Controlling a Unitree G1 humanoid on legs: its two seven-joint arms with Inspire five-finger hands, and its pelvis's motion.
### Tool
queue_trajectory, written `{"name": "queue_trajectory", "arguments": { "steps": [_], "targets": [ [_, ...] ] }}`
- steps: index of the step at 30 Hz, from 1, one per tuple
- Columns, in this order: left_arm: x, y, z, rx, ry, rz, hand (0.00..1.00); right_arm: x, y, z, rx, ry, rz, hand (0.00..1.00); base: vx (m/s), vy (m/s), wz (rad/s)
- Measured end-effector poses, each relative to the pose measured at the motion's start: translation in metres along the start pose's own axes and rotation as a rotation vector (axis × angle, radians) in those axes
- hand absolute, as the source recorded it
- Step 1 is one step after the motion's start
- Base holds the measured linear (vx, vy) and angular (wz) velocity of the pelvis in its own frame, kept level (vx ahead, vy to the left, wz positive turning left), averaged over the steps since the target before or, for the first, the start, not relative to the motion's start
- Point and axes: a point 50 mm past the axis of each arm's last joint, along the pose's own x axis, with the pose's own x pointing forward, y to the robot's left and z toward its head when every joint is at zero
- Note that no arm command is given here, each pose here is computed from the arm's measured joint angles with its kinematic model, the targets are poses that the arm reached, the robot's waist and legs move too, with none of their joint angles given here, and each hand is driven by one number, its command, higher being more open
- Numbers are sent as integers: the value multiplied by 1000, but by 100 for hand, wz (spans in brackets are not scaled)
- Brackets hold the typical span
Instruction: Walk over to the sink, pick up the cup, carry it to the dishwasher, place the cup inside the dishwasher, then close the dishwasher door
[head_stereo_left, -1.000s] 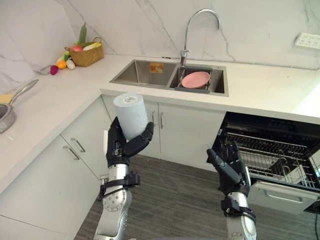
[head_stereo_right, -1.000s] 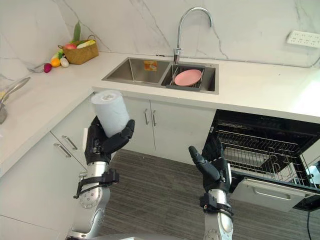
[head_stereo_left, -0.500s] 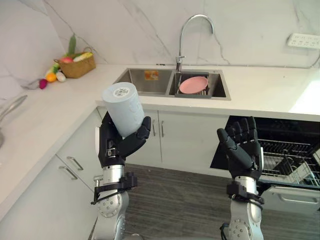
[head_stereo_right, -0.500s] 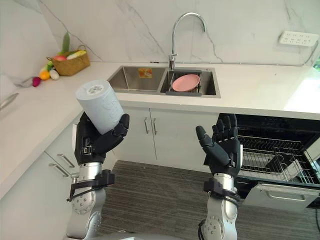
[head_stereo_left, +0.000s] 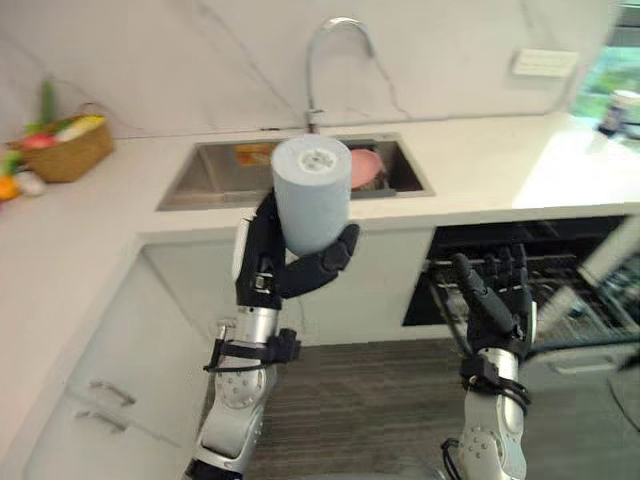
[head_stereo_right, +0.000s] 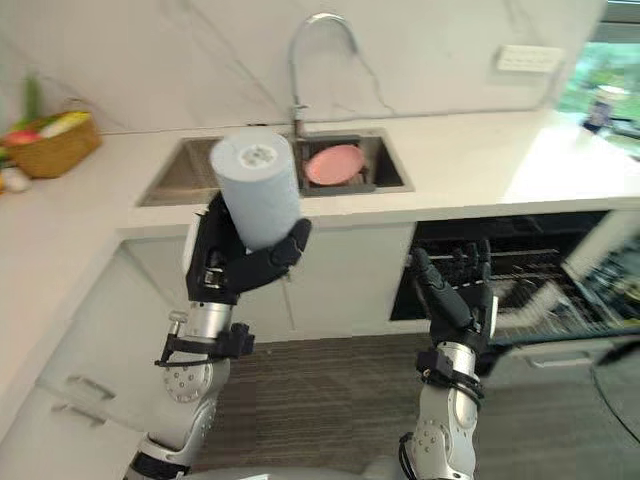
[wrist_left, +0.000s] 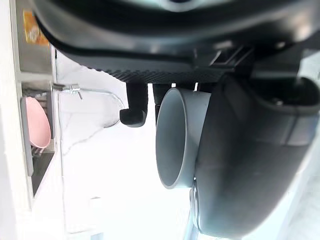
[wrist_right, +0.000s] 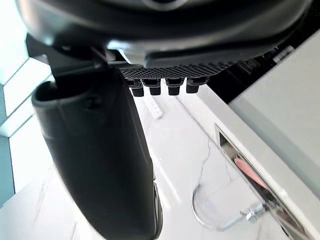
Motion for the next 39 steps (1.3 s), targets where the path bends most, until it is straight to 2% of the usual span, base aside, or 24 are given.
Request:
{"name": "queue_trajectory", "arguments": {
  "steps": [2,5,10,12,14,18,21,23,26,31,39],
  "targets": [
    [0,14,-9,46,34,46,0,3,0,4,-13,-16,9,100,61,-103,-133],
    [-2,13,-15,65,63,30,0,6,-1,12,-21,-43,13,100,133,-167,-92],
    [8,-41,-11,-38,32,-135,0,7,0,18,-83,-31,39,100,88,-140,-46],
    [11,-48,-8,-48,22,-163,0,6,2,22,-93,-45,50,100,24,-68,-16],
    [12,-45,-8,-48,20,-148,0,6,4,26,-94,-61,60,100,12,-44,-11],
    [12,-23,-12,-6,37,-38,0,8,3,29,-114,-63,101,100,36,-79,-18],
    [-1,-7,-21,18,104,67,0,9,4,28,-114,-56,132,100,123,-230,-44],
    [-12,-4,-27,26,150,78,0,9,6,27,-115,-56,149,100,187,-76,-70],
    [-24,-12,-32,66,184,14,0,15,17,27,-96,-70,189,100,217,12,-80],
    [-26,-32,-31,69,171,-78,0,17,27,22,-107,-44,251,100,208,130,-57],
    [-9,-21,-25,83,117,-33,0,15,32,10,-66,0,252,100,140,137,11]
  ]
}}
